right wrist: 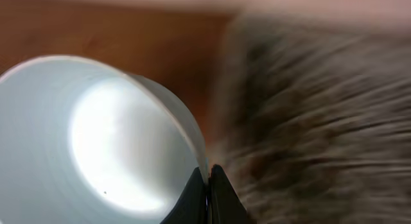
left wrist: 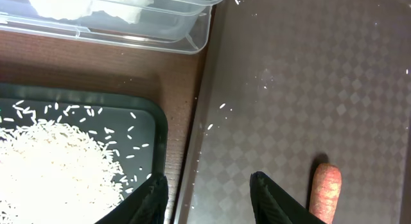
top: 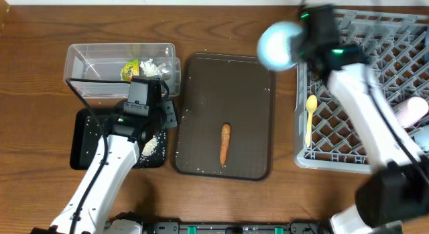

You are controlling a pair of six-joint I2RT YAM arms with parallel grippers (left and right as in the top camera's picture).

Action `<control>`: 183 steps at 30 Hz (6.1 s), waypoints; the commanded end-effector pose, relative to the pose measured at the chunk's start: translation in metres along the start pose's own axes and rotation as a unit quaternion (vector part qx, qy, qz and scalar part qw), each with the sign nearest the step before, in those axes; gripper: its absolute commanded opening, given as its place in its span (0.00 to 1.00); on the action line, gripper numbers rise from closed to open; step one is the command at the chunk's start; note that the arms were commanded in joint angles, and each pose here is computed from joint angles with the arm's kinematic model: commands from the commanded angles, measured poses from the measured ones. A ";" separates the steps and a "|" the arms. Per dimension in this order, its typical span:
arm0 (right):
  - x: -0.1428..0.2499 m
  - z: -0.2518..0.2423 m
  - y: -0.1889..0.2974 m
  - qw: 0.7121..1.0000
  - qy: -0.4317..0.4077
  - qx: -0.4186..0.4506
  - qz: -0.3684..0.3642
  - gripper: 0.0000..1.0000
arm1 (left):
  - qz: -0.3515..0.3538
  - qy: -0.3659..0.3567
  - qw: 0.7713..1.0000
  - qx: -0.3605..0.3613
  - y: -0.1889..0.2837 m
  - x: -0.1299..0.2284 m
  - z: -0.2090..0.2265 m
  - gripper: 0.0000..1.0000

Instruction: Sort waste into correct bins and load items into the dishwasher rack

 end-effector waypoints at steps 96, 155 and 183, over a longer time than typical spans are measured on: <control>0.049 0.008 -0.019 0.964 0.061 -0.221 0.134 0.82 | 0.005 -0.032 0.999 0.013 -0.002 0.004 -0.017 0.59; 0.054 0.009 -0.017 0.961 0.062 -0.222 0.151 0.88 | 0.093 -0.172 0.980 0.038 -0.104 0.083 -0.111 0.19; 0.054 0.009 -0.017 0.961 0.062 -0.222 0.152 0.88 | -0.005 0.217 0.959 -0.184 -0.005 -0.015 0.145 0.19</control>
Point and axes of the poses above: each gripper's point midway between its finger pads, its own y axis back along the fingers, its own z axis along the line the jaws close on, x = y × z, the point moved 8 cm from there along y, back along the fingers
